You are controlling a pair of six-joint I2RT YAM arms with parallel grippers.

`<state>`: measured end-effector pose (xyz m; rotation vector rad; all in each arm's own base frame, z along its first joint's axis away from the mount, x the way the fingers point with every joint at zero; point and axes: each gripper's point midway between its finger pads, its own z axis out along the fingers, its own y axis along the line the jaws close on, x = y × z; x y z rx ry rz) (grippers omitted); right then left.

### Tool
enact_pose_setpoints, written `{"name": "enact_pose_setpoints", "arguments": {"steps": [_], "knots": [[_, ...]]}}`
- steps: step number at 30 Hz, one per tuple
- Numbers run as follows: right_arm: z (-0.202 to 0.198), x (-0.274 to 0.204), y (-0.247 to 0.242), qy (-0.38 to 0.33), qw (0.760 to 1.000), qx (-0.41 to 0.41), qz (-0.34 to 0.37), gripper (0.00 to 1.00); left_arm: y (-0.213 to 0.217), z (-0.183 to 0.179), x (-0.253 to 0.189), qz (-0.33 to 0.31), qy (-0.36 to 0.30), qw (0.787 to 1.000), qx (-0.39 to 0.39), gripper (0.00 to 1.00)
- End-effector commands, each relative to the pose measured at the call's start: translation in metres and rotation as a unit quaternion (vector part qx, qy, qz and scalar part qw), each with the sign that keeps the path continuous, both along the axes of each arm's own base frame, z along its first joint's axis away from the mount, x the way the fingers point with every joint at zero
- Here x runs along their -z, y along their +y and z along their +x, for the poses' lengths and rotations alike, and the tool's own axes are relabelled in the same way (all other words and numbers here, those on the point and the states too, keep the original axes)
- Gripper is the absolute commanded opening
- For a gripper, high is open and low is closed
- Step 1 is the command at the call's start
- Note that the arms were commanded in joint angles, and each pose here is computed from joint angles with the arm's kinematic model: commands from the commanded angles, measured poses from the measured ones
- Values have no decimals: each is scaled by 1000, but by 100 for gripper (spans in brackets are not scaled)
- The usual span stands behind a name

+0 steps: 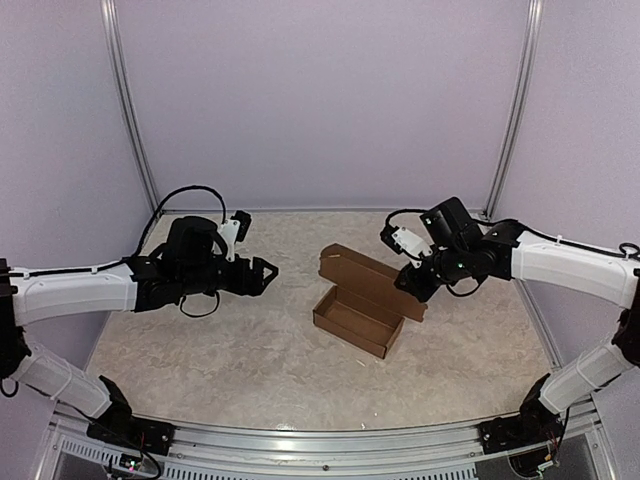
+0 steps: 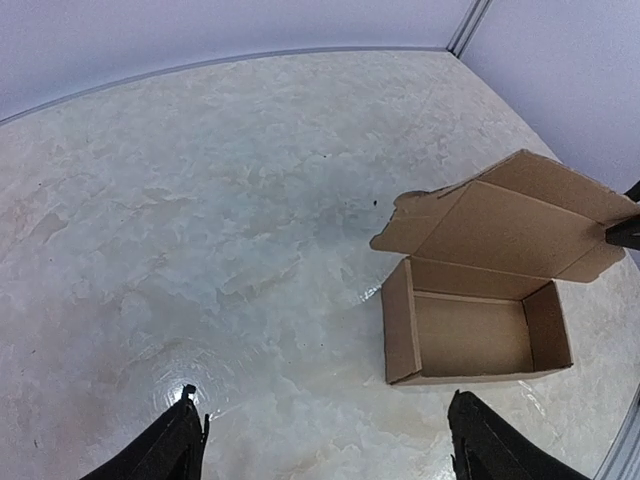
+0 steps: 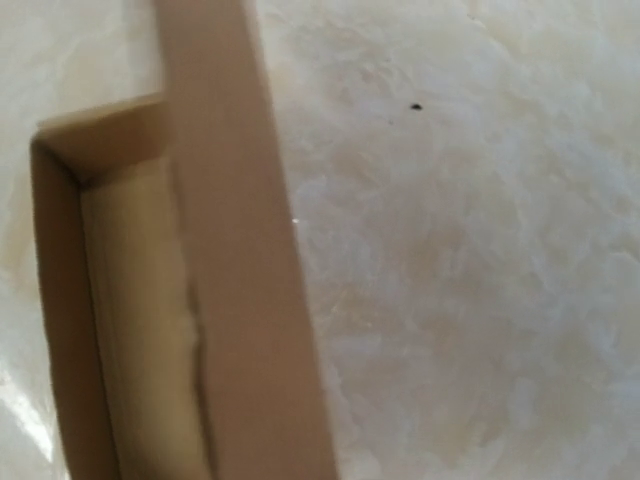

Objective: Fold the paper box

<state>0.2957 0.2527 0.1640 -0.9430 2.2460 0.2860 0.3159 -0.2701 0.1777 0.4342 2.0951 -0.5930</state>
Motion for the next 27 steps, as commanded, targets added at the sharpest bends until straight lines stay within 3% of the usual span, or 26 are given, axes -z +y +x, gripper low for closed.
{"name": "enact_pose_setpoints", "arguments": {"steps": [1, 7, 17, 27], "knots": [[6, -7, 11, -26, 998, -55, -11, 11, 13, 1, -4, 12, -13, 1000, -19, 82], [3, -12, 31, -63, 987, -148, -7, 0, 22, -4, 4, 27, -4, 999, -27, 82], [6, -22, 59, -142, 948, -286, -14, 0, 31, -14, 7, 21, -6, 999, -32, 82], [6, -14, 82, -106, 922, -372, -15, 0, 19, -29, 13, -19, -27, 999, 23, 84]]}}
